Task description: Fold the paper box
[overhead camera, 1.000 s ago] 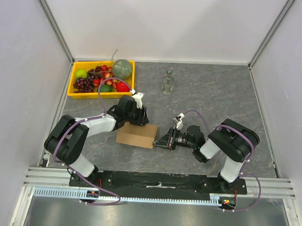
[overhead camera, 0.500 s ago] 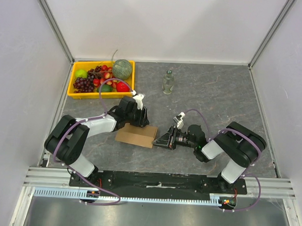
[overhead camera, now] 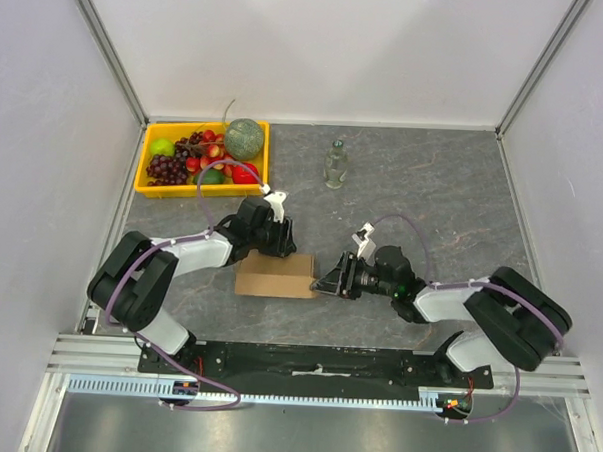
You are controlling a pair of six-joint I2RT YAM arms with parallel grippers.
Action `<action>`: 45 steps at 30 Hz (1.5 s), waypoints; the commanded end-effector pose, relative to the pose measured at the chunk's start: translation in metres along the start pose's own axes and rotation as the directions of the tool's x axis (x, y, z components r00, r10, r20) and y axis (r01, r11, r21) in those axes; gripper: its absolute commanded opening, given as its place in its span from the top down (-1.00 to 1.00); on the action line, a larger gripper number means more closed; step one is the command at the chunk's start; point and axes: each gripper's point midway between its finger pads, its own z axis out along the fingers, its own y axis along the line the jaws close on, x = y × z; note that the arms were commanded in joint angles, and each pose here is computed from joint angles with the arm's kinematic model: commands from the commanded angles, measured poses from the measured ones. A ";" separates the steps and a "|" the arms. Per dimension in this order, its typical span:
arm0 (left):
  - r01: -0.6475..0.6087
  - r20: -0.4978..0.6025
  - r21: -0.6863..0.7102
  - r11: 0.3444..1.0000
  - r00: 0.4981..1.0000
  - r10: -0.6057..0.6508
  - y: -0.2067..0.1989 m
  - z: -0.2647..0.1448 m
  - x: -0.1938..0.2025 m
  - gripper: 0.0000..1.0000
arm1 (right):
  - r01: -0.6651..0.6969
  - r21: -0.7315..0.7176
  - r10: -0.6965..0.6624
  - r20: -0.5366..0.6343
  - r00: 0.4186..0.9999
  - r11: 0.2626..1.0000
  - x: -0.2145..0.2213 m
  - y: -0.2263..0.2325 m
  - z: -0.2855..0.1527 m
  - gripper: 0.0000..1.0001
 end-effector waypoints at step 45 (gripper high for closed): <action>0.549 0.230 -0.532 0.644 0.826 -0.514 0.053 -0.161 0.103 0.96 | 0.470 0.550 -0.530 -0.059 0.846 0.690 -0.119 -0.037 0.012 0.52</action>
